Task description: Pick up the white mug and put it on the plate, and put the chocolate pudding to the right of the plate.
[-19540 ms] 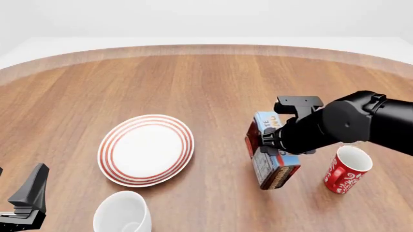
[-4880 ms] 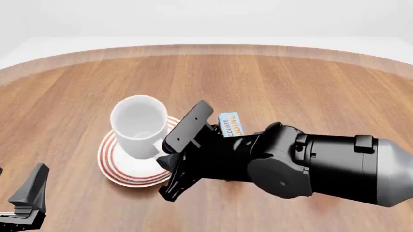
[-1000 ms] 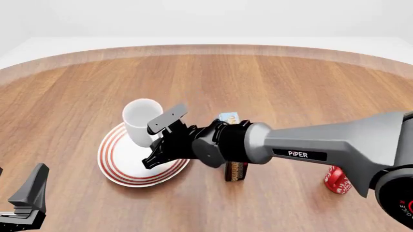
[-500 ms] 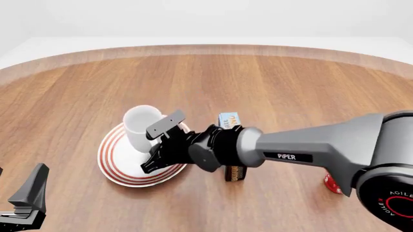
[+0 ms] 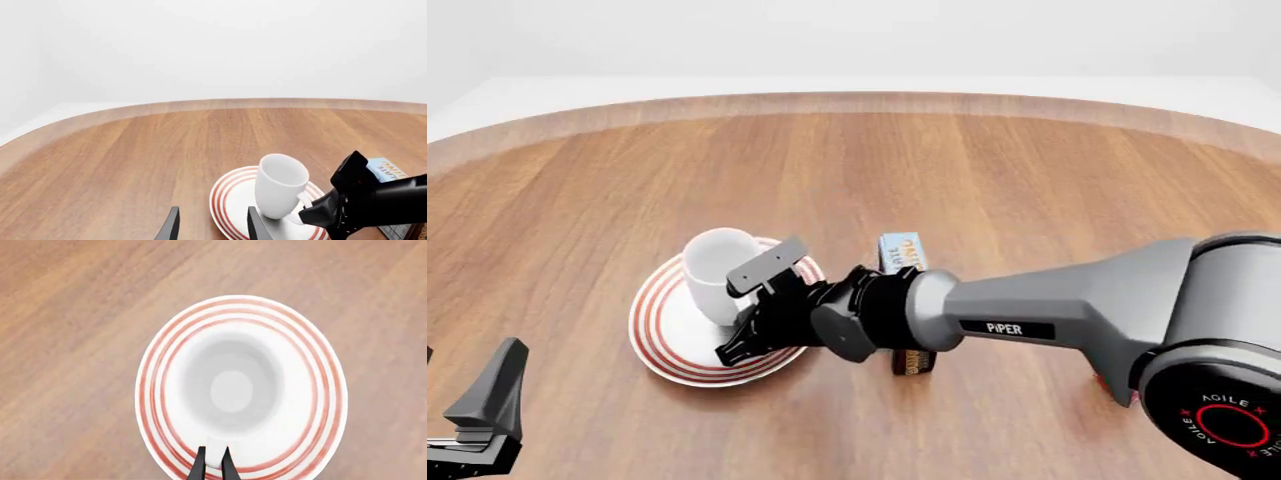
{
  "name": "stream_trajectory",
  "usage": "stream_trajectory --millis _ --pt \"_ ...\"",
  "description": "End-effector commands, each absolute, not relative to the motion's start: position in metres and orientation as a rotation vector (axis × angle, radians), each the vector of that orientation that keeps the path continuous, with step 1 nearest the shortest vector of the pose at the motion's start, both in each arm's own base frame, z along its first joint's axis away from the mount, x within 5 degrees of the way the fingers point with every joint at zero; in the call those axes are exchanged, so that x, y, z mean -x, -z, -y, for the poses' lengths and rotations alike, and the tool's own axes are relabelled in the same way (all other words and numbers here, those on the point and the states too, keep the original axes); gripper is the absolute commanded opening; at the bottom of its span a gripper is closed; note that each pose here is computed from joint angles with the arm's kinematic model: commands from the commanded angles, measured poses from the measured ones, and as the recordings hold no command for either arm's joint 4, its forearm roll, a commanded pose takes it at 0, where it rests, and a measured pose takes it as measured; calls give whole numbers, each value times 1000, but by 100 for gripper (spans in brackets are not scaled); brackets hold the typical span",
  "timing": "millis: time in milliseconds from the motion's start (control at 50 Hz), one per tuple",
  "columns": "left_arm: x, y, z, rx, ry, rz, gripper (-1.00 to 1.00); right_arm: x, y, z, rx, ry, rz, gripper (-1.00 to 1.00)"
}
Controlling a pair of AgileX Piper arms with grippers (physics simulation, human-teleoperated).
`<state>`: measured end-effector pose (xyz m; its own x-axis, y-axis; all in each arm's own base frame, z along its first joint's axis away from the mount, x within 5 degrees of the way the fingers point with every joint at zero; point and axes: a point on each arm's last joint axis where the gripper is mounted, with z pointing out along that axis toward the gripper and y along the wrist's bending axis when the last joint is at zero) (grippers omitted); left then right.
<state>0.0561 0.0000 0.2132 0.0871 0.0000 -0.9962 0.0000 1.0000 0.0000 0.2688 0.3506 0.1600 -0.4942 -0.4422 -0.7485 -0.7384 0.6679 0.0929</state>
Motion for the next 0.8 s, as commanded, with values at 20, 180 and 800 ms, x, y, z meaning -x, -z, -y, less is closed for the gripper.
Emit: stream_trajectory --millis 20,180,800 --pt "-56 -213 0 0 0 -1484 100 -268 -158 -354 901 -539 -2171 -100" --pt "-56 -213 0 0 0 -1484 100 -269 -157 -353 897 -537 -2175 -100" --pt "-56 -213 0 0 0 -1484 100 -268 -150 -354 891 -535 -2202 -100"
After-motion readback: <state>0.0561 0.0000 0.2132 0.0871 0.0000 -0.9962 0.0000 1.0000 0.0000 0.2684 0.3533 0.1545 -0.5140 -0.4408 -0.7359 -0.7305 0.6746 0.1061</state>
